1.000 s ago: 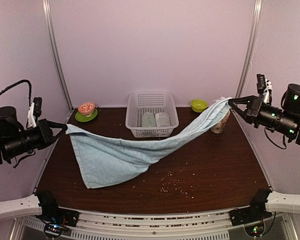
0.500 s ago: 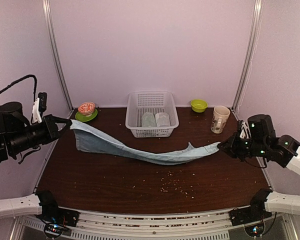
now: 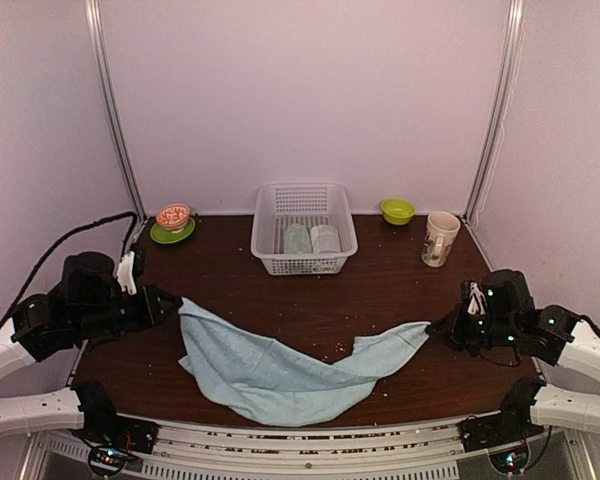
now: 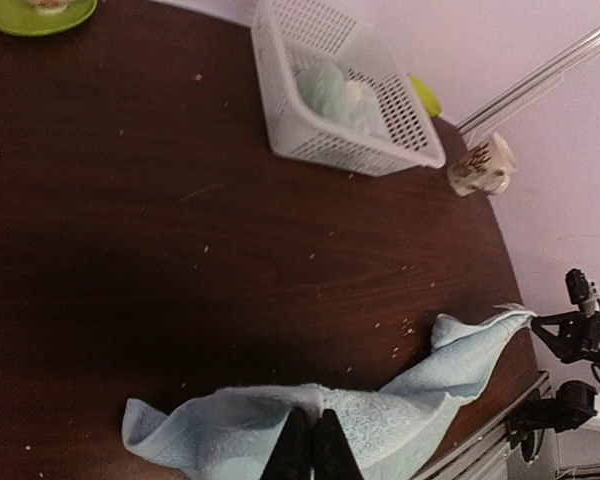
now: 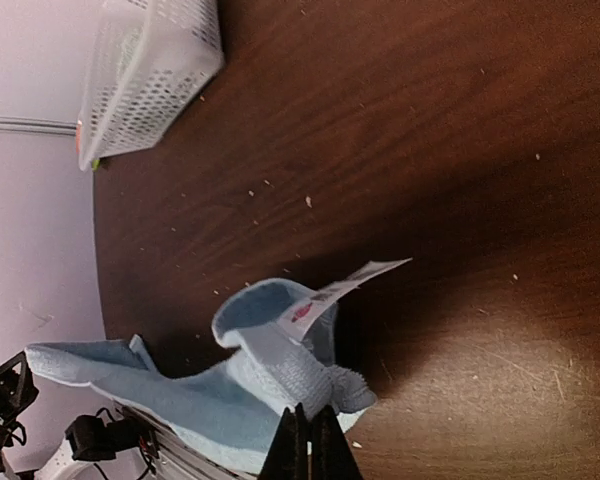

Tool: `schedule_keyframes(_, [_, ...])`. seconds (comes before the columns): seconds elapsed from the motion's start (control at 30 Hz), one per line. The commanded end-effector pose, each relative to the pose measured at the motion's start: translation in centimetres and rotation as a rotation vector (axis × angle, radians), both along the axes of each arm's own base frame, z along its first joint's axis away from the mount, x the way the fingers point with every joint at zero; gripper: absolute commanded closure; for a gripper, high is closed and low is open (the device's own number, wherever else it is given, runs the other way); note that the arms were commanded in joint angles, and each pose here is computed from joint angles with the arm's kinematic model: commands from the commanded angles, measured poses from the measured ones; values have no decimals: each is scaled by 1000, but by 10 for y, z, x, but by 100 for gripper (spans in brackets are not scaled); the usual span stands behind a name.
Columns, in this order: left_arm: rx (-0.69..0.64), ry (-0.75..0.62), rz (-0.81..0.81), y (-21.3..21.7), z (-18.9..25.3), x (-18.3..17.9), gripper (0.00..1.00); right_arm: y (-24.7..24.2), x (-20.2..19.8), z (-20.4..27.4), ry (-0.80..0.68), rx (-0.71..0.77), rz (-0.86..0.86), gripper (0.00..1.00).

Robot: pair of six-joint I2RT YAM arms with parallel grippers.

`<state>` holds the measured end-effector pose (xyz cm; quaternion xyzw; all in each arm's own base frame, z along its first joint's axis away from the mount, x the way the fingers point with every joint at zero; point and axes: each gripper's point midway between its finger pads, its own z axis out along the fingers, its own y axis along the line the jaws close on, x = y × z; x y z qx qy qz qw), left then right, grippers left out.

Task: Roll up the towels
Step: Put down the towel at the center of the board.

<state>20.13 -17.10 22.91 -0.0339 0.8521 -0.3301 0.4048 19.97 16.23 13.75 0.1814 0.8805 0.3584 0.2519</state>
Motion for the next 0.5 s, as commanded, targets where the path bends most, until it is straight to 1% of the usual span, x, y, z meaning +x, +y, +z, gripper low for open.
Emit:
schedule_keyframes(0.0, [-90,11,49,6,-7,-2,100,6,8,12,-57,25,3,97])
schedule_keyframes(0.17, [-7,30,102,18,-18,0,100,7,19,9,-73,-81,39,76])
schedule_keyframes(0.3, [47,39,113,19,-21,5,100,1,25,8,-91,-196,68,55])
schedule_keyframes(0.37, [60,42,114,18,-23,7,100,-1,27,5,-112,-232,79,50])
schedule_keyframes(0.47, [80,40,125,20,-25,9,100,-10,28,-12,-84,-320,81,49])
